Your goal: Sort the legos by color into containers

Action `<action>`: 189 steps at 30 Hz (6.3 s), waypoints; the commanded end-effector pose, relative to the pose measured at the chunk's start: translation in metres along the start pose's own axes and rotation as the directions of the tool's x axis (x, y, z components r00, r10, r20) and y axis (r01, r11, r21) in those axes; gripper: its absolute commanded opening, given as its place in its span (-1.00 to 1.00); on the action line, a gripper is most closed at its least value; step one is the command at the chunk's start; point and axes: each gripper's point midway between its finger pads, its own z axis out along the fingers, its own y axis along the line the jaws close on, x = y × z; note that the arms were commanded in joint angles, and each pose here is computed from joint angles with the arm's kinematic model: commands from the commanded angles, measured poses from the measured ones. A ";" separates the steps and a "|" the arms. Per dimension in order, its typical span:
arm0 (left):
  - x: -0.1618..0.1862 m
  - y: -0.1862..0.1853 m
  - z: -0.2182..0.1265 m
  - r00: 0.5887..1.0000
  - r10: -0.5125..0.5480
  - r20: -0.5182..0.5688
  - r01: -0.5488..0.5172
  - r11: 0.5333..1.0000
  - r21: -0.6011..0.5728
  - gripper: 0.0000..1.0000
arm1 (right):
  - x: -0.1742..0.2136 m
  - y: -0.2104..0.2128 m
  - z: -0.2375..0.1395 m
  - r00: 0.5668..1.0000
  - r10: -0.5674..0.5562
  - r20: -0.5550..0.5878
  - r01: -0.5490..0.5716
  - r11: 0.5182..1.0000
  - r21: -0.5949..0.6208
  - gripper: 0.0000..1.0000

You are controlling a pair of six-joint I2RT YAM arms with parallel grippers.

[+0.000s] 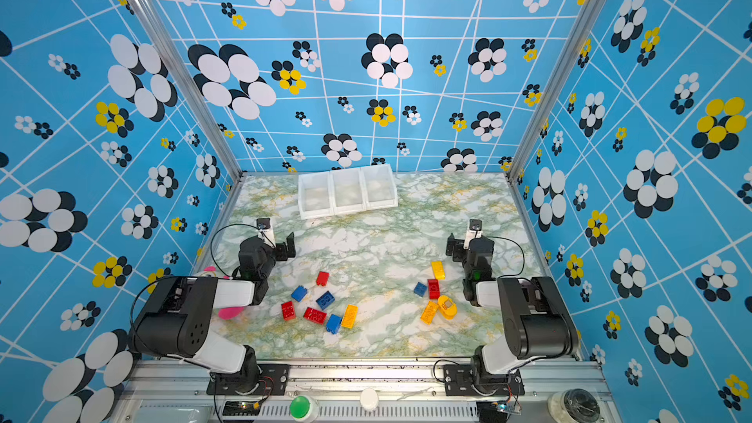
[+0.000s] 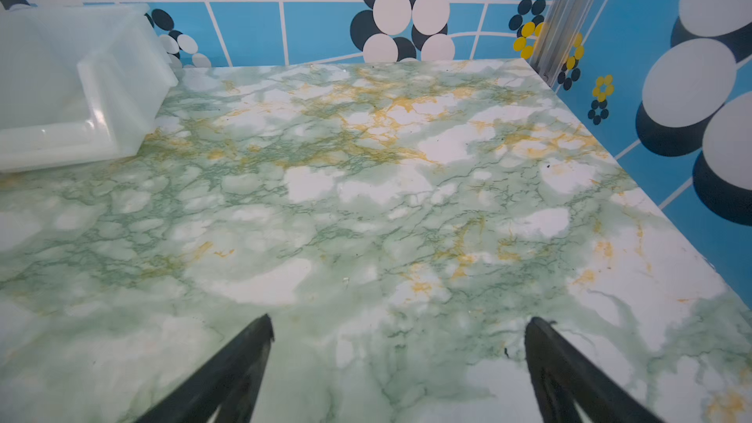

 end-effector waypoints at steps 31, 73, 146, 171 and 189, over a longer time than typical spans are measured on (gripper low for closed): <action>0.000 0.001 0.001 1.000 0.008 0.002 -0.008 1.000 0.008 0.99 | -0.007 -0.001 0.003 1.000 0.007 0.012 -0.008 1.000 0.004 0.98; -0.064 -0.157 0.126 0.778 -0.088 -0.622 0.106 0.994 -0.009 0.55 | -0.052 0.027 -0.054 0.902 0.112 -0.418 -0.137 0.990 -0.030 0.98; 0.026 -0.231 -0.004 0.665 -0.048 -0.745 0.082 0.997 0.009 -0.79 | -0.055 0.040 -0.085 0.897 0.089 -0.433 -0.130 0.989 -0.068 0.98; -0.030 -0.247 -0.011 0.763 -0.073 -0.642 0.158 0.985 0.076 0.26 | -0.041 0.044 -0.102 0.848 0.118 -0.517 -0.177 0.982 -0.066 0.98; -0.062 -0.217 -0.066 0.815 -0.160 -0.557 0.316 0.928 0.195 0.54 | 0.026 0.056 -0.120 0.692 0.054 -0.720 -0.179 0.979 -0.099 0.87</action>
